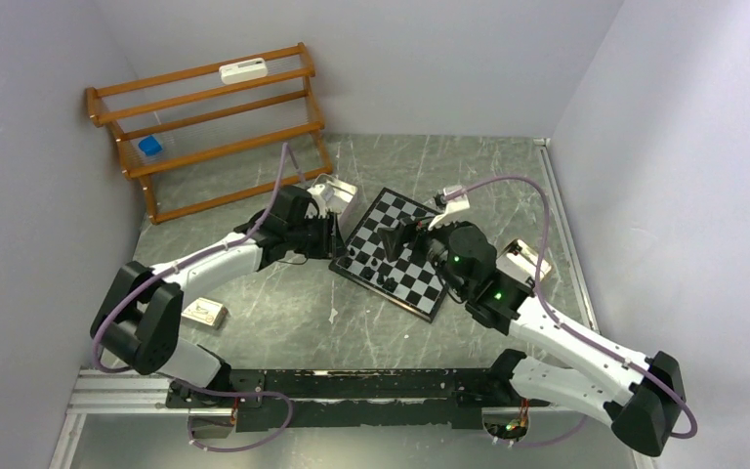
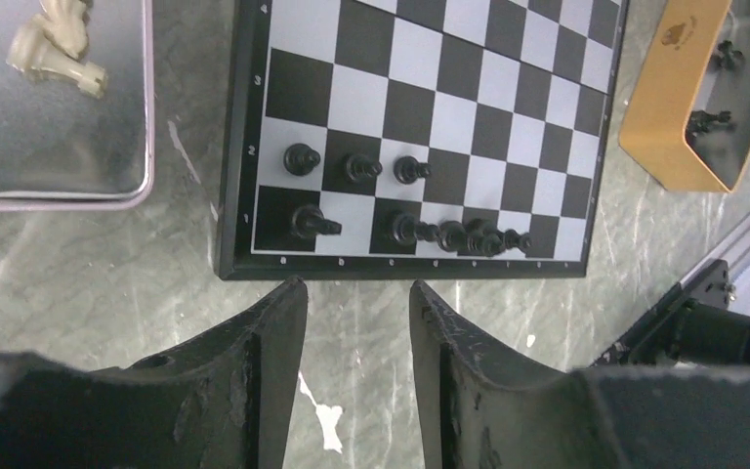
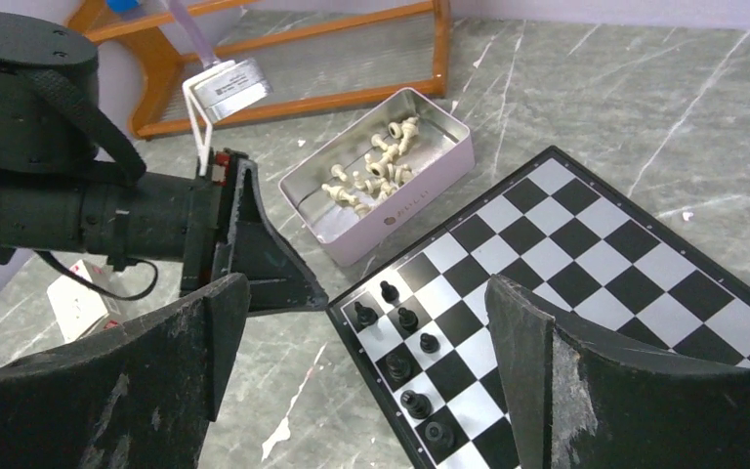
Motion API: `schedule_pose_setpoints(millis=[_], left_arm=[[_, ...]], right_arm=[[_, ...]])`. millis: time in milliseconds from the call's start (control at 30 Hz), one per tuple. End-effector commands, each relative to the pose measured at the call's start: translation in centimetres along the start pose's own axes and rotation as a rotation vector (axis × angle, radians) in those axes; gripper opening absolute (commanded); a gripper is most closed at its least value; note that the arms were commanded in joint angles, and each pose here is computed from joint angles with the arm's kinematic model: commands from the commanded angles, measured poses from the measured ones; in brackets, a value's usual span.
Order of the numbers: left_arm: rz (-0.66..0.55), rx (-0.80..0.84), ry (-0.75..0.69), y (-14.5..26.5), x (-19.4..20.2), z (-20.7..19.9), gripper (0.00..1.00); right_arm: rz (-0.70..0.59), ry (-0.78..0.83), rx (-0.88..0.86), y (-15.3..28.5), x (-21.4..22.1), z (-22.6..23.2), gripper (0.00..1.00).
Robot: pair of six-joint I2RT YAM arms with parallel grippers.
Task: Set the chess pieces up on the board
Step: Adjust the chess piece on the chessboard.
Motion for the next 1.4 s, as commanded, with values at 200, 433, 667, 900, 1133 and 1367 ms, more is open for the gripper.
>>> schedule_pose_setpoints(millis=[200, 433, 667, 900, 1133, 1367], left_arm=[[-0.096, -0.054, -0.059, -3.0, -2.3, -0.2, 0.41], [-0.071, -0.083, -0.079, -4.2, -1.7, 0.1, 0.38], [-0.041, -0.080, -0.090, -5.2, -1.0, 0.1, 0.34], [-0.021, -0.053, -0.096, -5.3, -0.3, -0.5, 0.32], [-0.001, -0.052, -0.105, -5.3, 0.5, -0.7, 0.31], [0.010, -0.037, -0.099, -5.5, 0.9, -0.9, 0.30]], right_arm=[[0.008, 0.027, 0.032, 1.1, 0.2, -1.0, 0.98], [-0.021, 0.040, 0.040, 1.8, -0.8, -1.3, 0.99], [-0.016, 0.049, 0.042, 1.9, -0.6, -1.4, 0.99], [-0.011, 0.052, 0.047, 1.8, -0.3, -1.5, 0.99], [-0.001, 0.055, 0.048, 1.6, -0.1, -1.5, 0.99], [-0.007, 0.057, 0.052, 1.6, -0.3, -1.6, 0.99]])
Point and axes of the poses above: each gripper's point midway between its finger pads, its own y axis back along the fingers, its own z axis along the line the jaws close on, x = y × z, the point moved 4 cm from there along y, back along the fingers, and after that the axes turned 4 degrees about y, right-handed, at the moved point
